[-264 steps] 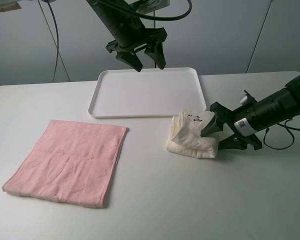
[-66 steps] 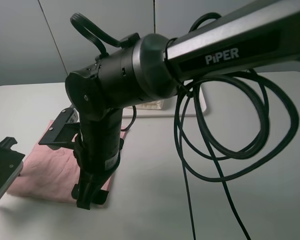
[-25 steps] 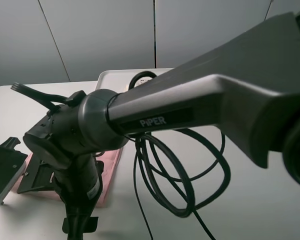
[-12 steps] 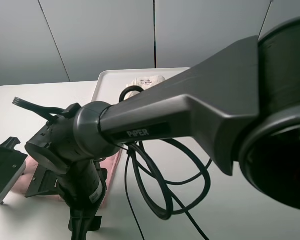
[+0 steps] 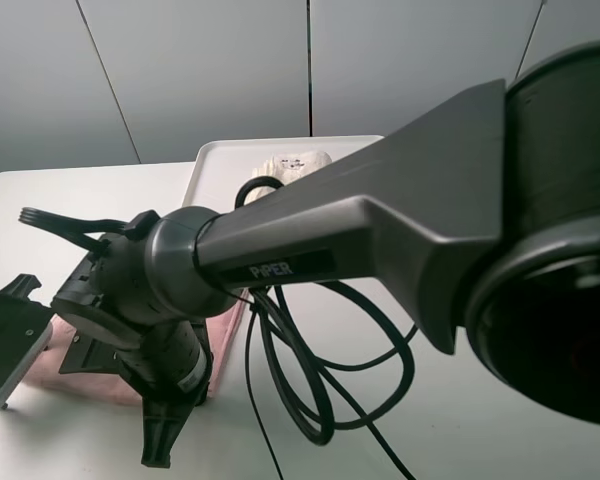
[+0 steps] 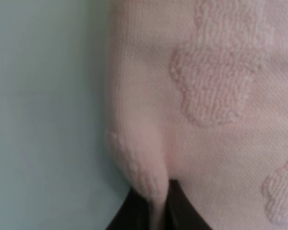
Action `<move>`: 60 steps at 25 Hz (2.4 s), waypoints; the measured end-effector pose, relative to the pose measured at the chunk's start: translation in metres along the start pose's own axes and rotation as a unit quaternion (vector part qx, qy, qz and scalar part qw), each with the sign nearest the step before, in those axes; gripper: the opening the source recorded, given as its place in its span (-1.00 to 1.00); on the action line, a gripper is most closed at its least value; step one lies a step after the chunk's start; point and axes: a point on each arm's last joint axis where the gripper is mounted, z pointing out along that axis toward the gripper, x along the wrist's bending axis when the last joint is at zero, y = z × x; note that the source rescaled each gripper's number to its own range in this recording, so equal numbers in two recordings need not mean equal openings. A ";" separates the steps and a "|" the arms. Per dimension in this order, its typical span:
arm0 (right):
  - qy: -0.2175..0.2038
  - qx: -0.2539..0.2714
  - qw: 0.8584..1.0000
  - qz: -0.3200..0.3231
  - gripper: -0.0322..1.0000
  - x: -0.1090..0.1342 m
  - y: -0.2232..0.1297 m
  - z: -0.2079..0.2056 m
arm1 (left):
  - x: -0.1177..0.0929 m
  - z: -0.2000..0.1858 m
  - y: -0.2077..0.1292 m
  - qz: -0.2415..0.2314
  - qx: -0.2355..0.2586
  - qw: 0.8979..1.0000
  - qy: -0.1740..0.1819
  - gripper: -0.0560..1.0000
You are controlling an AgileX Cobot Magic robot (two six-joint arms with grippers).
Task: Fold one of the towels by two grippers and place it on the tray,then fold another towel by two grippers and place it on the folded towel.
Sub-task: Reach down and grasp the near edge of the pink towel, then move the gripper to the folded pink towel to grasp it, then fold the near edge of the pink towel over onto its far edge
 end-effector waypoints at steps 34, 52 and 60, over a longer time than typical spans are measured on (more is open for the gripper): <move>-0.001 -0.004 1.000 0.004 -0.93 0.001 0.001 -0.004 | -0.012 -0.005 0.003 0.006 0.009 0.998 0.056 -0.82; 0.032 -0.038 0.989 0.138 -0.93 -0.063 -0.029 -0.069 | 0.016 -0.062 0.005 -0.272 -0.068 0.944 0.175 -0.82; 0.033 -0.045 0.974 0.219 -0.93 -0.099 -0.048 -0.078 | 0.020 -0.068 0.009 -0.343 -0.107 0.920 0.157 -0.82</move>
